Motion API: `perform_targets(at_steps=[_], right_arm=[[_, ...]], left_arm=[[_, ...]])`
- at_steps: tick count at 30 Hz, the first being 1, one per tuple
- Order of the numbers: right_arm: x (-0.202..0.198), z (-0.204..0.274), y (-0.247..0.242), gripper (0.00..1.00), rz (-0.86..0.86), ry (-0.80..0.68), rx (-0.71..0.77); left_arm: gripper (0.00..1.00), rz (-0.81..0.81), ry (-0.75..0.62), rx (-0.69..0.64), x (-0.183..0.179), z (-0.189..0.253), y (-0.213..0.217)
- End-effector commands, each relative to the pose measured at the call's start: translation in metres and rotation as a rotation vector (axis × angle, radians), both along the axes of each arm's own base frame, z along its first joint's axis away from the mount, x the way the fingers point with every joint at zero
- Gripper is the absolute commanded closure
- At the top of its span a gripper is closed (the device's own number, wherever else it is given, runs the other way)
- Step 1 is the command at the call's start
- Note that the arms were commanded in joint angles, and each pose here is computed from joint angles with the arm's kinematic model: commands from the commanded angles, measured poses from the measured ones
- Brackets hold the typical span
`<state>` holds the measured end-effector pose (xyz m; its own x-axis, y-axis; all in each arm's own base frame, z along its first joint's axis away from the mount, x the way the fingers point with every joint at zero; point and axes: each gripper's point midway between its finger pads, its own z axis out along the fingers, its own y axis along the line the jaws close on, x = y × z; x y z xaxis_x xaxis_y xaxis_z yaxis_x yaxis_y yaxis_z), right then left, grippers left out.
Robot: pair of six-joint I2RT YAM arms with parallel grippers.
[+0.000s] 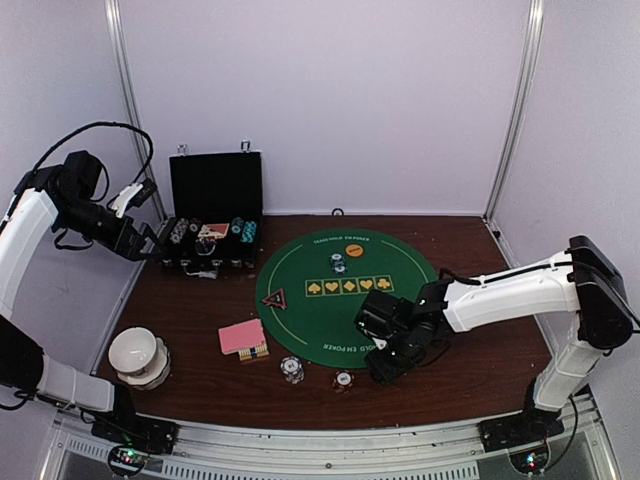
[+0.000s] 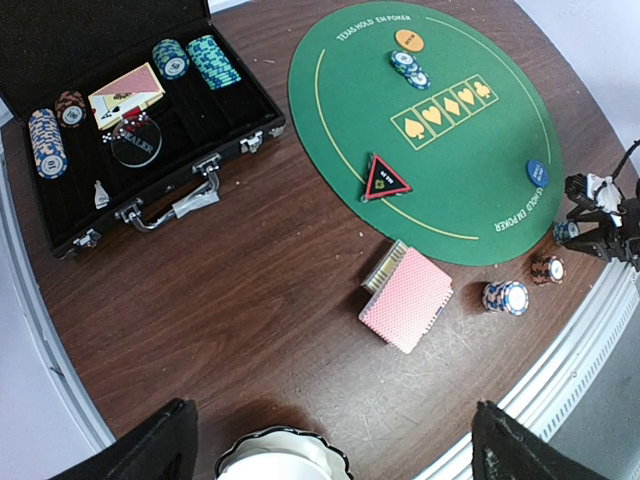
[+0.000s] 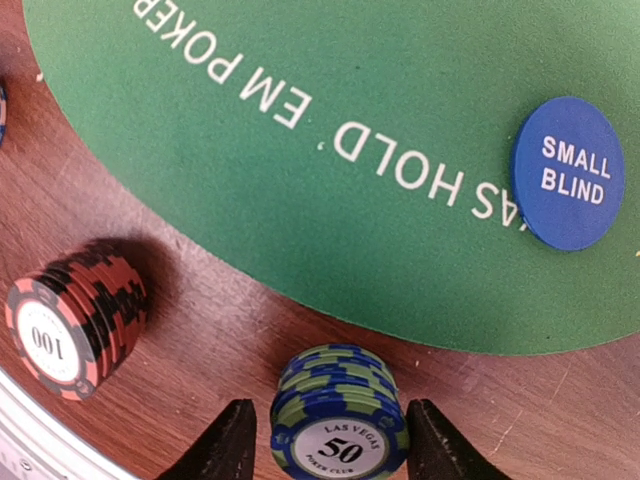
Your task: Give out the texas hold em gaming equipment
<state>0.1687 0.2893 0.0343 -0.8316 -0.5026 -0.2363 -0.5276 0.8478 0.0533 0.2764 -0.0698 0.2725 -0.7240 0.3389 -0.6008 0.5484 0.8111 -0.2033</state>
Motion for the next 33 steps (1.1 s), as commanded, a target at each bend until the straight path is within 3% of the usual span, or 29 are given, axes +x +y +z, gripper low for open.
perform_targets(at_steps=[1, 14, 20, 26, 33], right_arm=[[0.006, 0.004, -0.003, 0.49, 0.0, -0.051, -0.044], [0.011, 0.017, -0.001, 0.72, 0.001, -0.085, -0.033], [0.017, 0.047, 0.007, 0.82, 0.014, -0.117, 0.003], [0.035, 0.087, 0.04, 0.85, 0.026, -0.167, 0.069], [0.066, 0.078, 0.101, 0.89, 0.052, -0.2, 0.111]], left_arm=[[0.02, -0.005, -0.049, 0.004, -0.001, 0.014, 0.001], [0.02, -0.004, -0.056, 0.008, -0.002, 0.015, 0.001], [0.02, -0.005, -0.061, 0.011, -0.004, 0.016, 0.001], [0.02, -0.004, -0.059, 0.008, -0.004, 0.016, 0.001], [0.02, -0.006, -0.048, 0.009, -0.004, 0.012, 0.001]])
